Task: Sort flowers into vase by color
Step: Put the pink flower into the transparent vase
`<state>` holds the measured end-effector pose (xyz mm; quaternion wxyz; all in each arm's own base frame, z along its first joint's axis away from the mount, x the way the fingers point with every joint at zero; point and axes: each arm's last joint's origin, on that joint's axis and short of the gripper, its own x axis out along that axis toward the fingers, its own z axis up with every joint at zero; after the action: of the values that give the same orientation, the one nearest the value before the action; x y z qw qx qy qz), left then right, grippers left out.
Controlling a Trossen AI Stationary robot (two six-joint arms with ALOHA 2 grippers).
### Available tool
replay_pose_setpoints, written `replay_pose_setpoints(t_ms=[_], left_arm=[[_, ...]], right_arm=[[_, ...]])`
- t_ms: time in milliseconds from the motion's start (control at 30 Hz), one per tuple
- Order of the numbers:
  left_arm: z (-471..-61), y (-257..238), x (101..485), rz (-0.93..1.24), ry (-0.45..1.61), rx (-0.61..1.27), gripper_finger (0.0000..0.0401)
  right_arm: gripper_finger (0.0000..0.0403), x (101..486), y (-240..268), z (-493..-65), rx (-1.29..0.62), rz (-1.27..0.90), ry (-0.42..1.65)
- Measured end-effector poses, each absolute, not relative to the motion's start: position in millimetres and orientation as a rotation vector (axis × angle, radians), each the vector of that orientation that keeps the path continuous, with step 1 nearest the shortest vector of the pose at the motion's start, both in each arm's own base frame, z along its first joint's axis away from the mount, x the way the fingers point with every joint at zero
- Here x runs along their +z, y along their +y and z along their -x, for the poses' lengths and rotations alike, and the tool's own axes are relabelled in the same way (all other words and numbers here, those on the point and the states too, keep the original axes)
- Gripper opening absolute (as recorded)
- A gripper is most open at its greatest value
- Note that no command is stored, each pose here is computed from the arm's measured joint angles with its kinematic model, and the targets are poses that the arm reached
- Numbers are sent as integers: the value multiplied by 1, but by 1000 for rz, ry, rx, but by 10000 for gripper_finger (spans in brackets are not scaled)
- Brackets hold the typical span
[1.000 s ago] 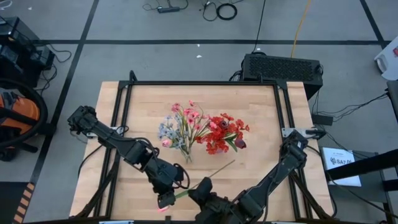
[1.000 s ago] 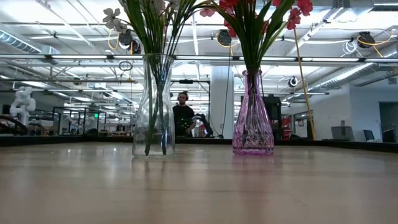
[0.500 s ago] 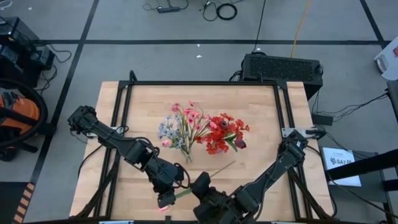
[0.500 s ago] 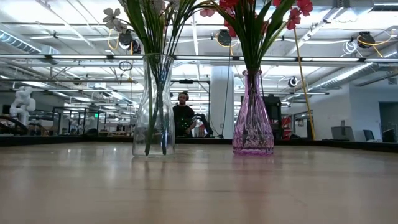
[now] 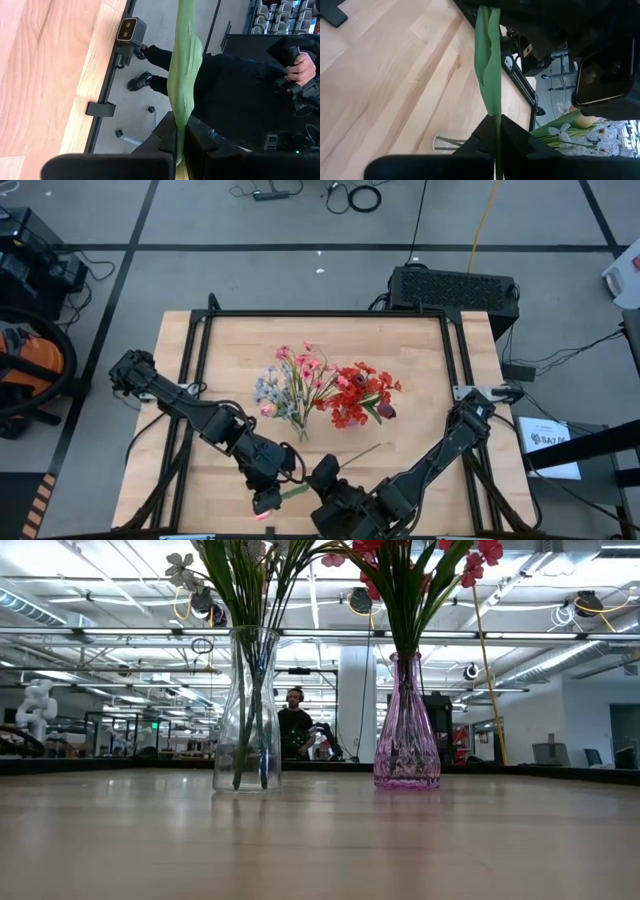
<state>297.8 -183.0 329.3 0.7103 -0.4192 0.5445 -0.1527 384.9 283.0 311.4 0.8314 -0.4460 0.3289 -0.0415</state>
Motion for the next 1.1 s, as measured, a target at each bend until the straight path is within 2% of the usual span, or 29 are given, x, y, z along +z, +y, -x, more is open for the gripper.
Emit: replay_pose_setpoints(t_ms=[200, 467, 567, 833, 1100], left_arm=[[-298, -183, 329, 927, 1205, -335, 28], [-300, -180, 329, 868, 1168, -351, 98], [-303, -175, 329, 844, 1150, -351, 114], [-305, -161, 337, 770, 1041, -299, 121], [-273, -163, 372, 528, 730, -151, 121]], right_arm=[[2, 311, 283, -385, -80, 895, 703], [1, 304, 278, -377, -108, 765, 785], [1, 300, 277, -371, -56, 711, 862], [0, 293, 277, -361, 19, 550, 1014], [0, 291, 288, -324, -211, 303, 1128]])
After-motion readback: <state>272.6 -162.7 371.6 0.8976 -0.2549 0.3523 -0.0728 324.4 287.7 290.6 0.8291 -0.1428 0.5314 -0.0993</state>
